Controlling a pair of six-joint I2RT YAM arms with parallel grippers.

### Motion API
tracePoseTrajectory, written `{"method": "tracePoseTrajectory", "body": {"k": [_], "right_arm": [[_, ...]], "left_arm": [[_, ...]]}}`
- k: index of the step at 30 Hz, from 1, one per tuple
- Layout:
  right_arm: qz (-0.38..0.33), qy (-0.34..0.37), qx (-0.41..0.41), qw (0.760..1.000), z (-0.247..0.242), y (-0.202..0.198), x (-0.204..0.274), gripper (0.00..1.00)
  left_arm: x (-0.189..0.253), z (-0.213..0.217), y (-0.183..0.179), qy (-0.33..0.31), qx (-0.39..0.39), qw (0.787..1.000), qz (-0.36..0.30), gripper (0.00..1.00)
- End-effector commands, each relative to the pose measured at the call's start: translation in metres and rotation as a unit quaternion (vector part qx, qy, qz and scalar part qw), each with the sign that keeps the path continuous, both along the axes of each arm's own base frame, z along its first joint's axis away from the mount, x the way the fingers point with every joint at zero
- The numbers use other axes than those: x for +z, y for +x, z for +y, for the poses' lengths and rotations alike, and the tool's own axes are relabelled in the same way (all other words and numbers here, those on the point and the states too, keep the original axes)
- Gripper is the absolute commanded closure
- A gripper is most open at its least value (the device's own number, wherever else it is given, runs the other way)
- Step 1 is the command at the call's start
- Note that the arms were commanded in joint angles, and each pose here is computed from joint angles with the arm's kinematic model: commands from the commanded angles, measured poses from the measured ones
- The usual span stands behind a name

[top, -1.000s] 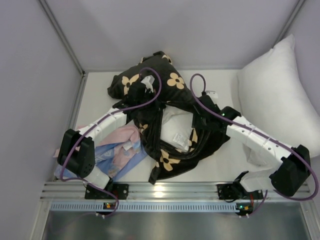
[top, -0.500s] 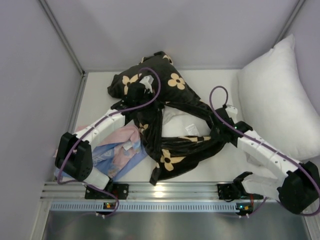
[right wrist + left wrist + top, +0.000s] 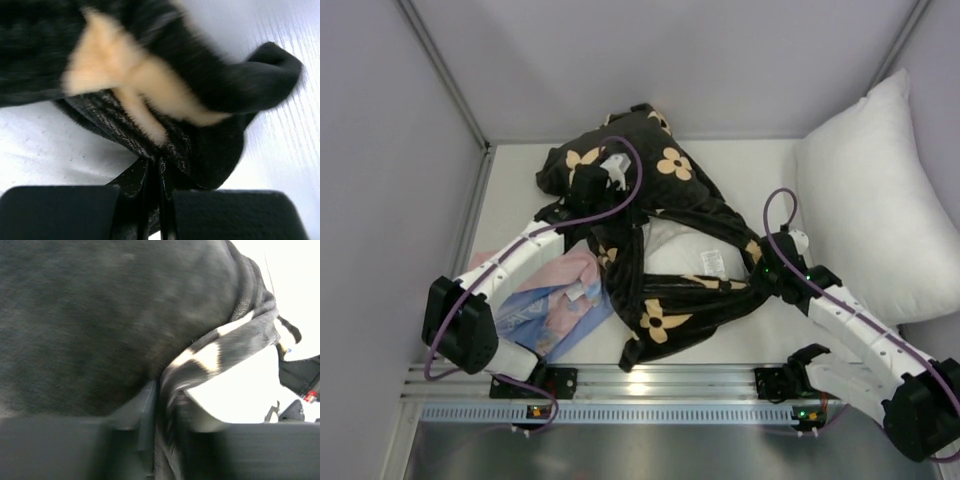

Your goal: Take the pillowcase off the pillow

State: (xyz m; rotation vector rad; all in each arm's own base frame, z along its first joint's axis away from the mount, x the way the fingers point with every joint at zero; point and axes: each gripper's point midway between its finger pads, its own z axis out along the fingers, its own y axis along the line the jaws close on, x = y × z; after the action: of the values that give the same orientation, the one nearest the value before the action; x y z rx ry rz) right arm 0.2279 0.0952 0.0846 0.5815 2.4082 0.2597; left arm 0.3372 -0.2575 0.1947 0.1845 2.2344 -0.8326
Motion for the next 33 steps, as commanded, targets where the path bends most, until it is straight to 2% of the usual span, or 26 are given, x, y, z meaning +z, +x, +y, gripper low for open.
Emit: {"method": "tracePoseTrajectory", "body": {"k": [1,2,4,5,7,9,11,14,19,21,25,28,29,33], "right_arm": [[0.055,-0.02,0.015,0.998,-0.009,-0.02,-0.024,1.0],[0.054,-0.022,0.02,0.998,-0.009,-0.02,-0.023,1.0],[0.047,-0.022,0.019,0.998,-0.009,-0.018,-0.02,1.0],[0.043,-0.022,0.022,0.999,-0.009,-0.017,-0.018,1.0],[0.036,-0.017,0.022,0.999,-0.008,-0.016,-0.014,1.0],[0.028,-0.013,0.021,0.999,-0.008,-0.016,-0.011,1.0],[0.021,-0.009,0.019,1.0,-0.008,-0.017,-0.008,1.0],[0.014,-0.003,0.018,1.0,-0.008,-0.018,-0.005,1.0],[0.004,0.012,0.022,1.0,-0.006,-0.021,0.003,1.0],[-0.002,0.017,0.021,1.0,-0.006,-0.024,0.007,1.0],[-0.008,0.022,0.017,1.0,-0.009,-0.03,0.01,1.0],[-0.012,0.024,0.017,0.999,-0.01,-0.034,0.011,1.0],[-0.014,0.024,0.017,0.999,-0.011,-0.035,0.012,1.0],[-0.013,0.03,0.02,0.999,-0.009,-0.036,0.011,1.0]], "left_arm": [[0.051,-0.023,-0.003,0.051,-0.03,0.994,-0.095,0.58],[0.053,-0.037,-0.021,0.082,-0.054,0.989,-0.111,0.37],[0.082,-0.038,-0.017,0.112,-0.016,0.982,-0.154,0.25],[0.088,-0.044,-0.027,0.118,-0.023,0.98,-0.158,0.12],[0.109,-0.047,-0.031,0.108,-0.015,0.978,-0.175,0.11],[0.123,-0.059,-0.045,0.091,-0.038,0.977,-0.19,0.1],[0.134,-0.084,-0.068,0.066,-0.088,0.975,-0.195,0.1],[0.129,-0.122,-0.096,0.058,-0.157,0.966,-0.196,0.17],[0.075,-0.171,-0.113,0.107,-0.22,0.953,-0.178,0.57],[0.063,-0.177,-0.11,0.122,-0.227,0.95,-0.177,0.59],[0.042,-0.188,-0.105,0.145,-0.246,0.942,-0.176,0.57],[0.027,-0.192,-0.1,0.166,-0.257,0.936,-0.174,0.43],[0.022,-0.193,-0.098,0.173,-0.258,0.934,-0.175,0.3],[0.008,-0.194,-0.093,0.193,-0.257,0.931,-0.173,0.2]]}}
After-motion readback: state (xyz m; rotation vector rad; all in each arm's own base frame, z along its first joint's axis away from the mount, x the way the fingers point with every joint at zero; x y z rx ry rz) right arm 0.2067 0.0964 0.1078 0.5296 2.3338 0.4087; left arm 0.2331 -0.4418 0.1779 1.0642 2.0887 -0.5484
